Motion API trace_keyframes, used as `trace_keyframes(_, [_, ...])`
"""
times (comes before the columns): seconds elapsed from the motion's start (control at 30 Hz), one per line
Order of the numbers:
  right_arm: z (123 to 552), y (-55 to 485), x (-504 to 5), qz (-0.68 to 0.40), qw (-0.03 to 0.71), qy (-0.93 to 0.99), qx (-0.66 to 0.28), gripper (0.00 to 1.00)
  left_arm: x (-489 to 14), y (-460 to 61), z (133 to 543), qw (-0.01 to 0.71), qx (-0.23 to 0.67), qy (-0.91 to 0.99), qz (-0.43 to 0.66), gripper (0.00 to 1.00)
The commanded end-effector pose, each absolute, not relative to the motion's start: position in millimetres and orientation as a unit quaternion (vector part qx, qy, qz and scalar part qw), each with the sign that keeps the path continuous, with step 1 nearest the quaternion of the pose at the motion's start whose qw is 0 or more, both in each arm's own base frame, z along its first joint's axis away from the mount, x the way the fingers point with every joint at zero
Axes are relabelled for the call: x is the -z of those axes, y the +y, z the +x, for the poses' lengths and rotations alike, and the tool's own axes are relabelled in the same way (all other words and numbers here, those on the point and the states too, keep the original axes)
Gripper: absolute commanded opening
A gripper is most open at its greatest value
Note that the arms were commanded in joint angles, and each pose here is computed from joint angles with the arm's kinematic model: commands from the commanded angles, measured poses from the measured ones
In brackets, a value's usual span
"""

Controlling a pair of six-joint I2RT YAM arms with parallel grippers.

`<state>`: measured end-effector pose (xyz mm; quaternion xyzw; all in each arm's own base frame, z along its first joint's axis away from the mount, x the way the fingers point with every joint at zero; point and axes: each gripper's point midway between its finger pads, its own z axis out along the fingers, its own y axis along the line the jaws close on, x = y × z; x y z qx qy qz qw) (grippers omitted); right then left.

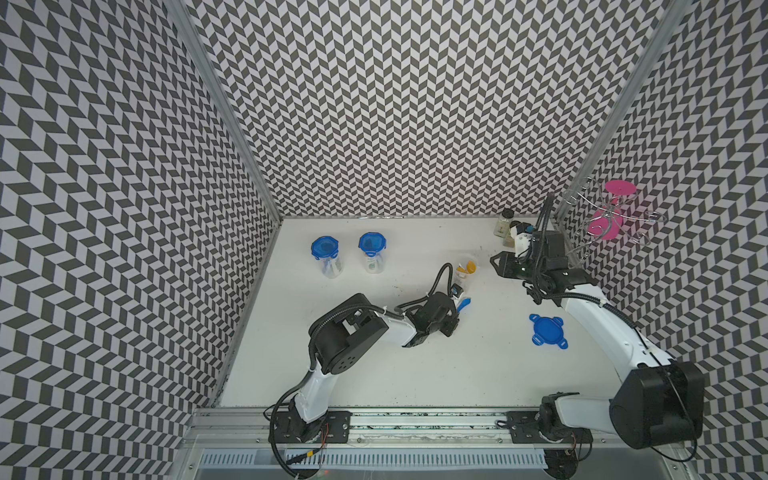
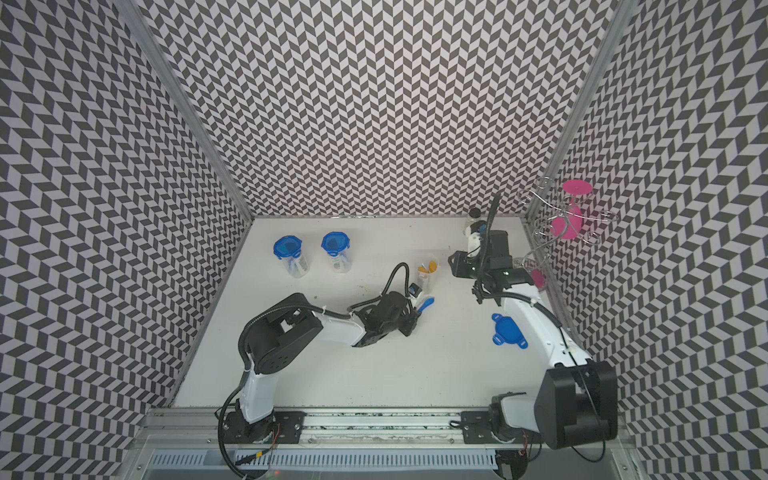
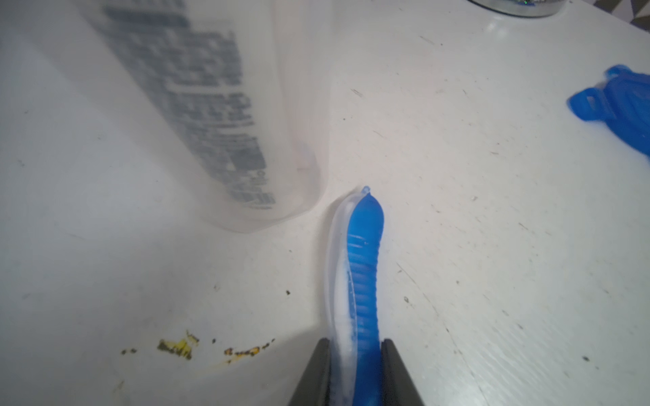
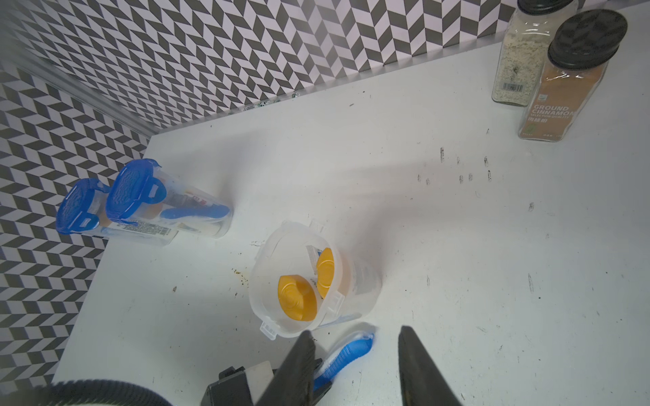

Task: Pack away toiletry kits
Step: Pick up the toiletry item from the center of the board.

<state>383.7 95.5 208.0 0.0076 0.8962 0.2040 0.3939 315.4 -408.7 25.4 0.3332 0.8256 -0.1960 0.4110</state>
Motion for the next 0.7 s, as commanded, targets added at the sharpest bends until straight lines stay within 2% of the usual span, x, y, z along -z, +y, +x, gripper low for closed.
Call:
trace_keyframes(0.0, [382.4, 96.8, -234.0, 0.005, 0.423, 0.879, -0.218, 0.47, 31.9, -372.8, 297.7, 0.345, 0.122, 0.864, 0.346, 0.10])
trace_keyframes(0.1, [376.5, 93.3, -234.9, 0.011, 0.423, 0.881, -0.212, 0.54, 29.4, -372.0, 294.5, 0.344, 0.123, 0.864, 0.346, 0.07])
trace_keyframes(0.3, [367.2, 88.9, -238.3, 0.015, 0.420, 0.883, -0.210, 0.59, 1.1, -366.9, 281.7, 0.341, 0.149, 0.864, 0.340, 0.00])
trace_keyframes(0.53, [357.8, 98.1, -235.5, -0.005, 0.406, 0.883, -0.235, 0.65, -76.3, -371.3, 243.8, 0.325, 0.273, 0.837, 0.344, 0.00])
trace_keyframes(0.67, [346.1, 119.5, -228.6, -0.042, 0.384, 0.875, -0.292, 0.68, -116.6, -356.9, 245.4, 0.335, 0.318, 0.827, 0.320, 0.00])
